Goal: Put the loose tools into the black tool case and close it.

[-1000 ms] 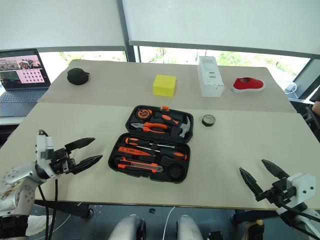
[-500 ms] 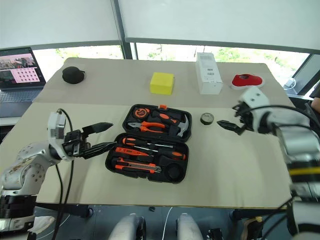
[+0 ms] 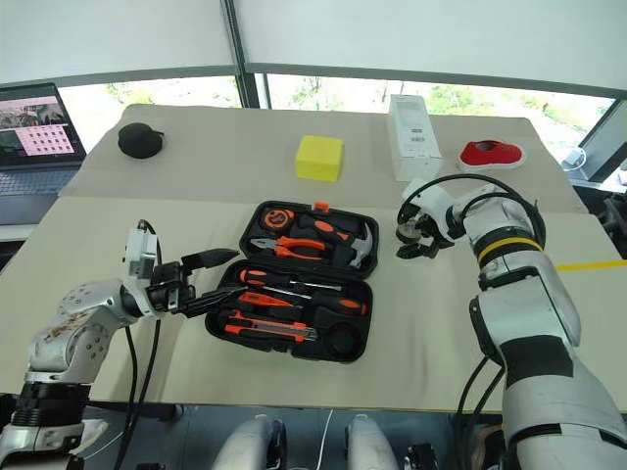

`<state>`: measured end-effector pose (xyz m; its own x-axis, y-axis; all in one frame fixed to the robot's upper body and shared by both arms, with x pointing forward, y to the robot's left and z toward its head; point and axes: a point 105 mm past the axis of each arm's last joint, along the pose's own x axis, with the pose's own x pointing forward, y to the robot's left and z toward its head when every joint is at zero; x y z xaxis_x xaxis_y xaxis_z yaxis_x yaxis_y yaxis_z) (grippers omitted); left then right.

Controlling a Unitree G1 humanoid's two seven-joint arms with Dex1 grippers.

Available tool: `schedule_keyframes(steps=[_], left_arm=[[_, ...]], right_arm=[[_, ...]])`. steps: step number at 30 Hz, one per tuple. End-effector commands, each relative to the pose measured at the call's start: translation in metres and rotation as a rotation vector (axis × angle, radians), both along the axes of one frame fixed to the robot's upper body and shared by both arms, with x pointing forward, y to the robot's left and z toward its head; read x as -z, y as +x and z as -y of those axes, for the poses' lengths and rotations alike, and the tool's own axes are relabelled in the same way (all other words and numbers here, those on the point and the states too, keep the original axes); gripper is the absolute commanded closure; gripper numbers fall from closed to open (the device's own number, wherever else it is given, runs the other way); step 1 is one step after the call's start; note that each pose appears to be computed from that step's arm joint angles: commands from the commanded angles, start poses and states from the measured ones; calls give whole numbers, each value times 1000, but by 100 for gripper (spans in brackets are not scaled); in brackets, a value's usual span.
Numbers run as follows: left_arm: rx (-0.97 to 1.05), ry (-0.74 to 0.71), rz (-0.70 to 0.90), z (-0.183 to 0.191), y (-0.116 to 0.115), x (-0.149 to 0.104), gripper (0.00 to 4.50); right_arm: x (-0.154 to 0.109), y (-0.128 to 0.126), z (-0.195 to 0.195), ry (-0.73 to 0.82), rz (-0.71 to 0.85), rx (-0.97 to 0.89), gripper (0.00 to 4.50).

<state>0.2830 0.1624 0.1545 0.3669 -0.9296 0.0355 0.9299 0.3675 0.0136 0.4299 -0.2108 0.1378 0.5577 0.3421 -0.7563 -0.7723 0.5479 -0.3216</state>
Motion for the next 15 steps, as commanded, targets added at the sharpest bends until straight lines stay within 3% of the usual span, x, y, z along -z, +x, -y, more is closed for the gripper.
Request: schedule_keyframes(steps=[1, 12, 15], left_arm=[[16, 11, 58, -4, -5, -12, 0], [60, 48, 84, -3, -6, -12, 0], [89, 67, 89, -2, -12, -9, 0]], right_arm=[[-13, 6, -5, 26, 59, -6, 67], [-6, 6, -10, -30, 122, -119, 441], [-22, 2, -12, -68, 165, -251, 441]])
